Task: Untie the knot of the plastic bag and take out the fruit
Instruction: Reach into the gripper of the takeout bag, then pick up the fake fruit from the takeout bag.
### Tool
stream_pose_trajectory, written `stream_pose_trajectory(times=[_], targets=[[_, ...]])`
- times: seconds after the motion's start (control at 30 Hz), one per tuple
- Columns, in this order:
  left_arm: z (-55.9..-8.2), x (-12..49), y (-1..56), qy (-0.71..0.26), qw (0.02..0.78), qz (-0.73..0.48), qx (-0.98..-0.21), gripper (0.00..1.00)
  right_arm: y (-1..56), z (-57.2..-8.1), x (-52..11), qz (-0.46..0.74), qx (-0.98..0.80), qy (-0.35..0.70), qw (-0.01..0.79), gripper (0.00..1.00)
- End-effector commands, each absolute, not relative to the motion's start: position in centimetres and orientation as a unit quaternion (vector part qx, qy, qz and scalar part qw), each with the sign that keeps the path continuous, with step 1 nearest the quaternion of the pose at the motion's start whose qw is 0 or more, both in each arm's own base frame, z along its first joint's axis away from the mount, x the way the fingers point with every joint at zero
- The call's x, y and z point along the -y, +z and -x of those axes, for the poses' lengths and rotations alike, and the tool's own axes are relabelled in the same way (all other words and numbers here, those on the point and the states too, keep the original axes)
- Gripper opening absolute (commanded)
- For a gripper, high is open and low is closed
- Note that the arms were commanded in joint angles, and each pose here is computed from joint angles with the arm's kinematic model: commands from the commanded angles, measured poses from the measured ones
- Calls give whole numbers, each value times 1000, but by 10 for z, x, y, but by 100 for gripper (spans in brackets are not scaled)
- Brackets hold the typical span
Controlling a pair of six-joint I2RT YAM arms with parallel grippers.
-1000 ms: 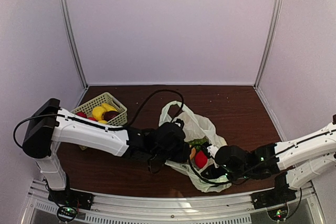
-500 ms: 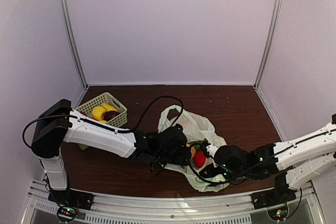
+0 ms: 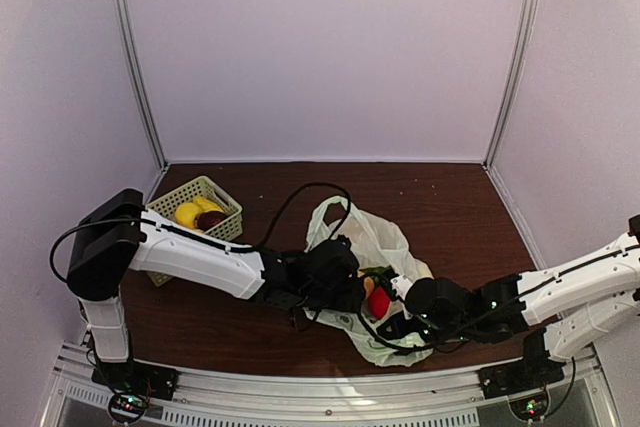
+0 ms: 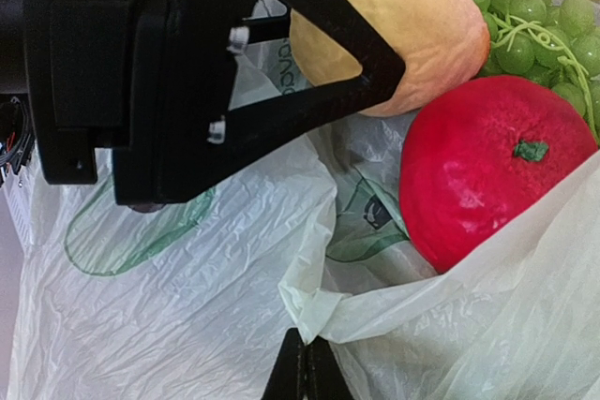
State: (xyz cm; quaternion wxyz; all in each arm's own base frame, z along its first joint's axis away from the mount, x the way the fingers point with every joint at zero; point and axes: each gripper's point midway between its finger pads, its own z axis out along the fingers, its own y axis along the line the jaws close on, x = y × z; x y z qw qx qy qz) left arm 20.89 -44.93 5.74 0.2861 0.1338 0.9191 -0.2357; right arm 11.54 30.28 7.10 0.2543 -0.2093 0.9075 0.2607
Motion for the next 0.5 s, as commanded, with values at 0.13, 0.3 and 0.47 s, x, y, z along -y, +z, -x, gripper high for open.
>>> stream_pose_trajectory(times=[0.13, 0.3, 0.47], targets=[[-209, 458, 78, -252, 303, -152, -906, 67, 89, -119, -310, 196, -900, 277, 272, 0], [-193, 458, 101, -264, 308, -172, -898, 66, 100, -124, -308, 185, -898, 278, 287, 0], [-177, 449, 118, -276, 309, -174, -893, 66, 115, -129, -311, 176, -891, 289, 304, 0]])
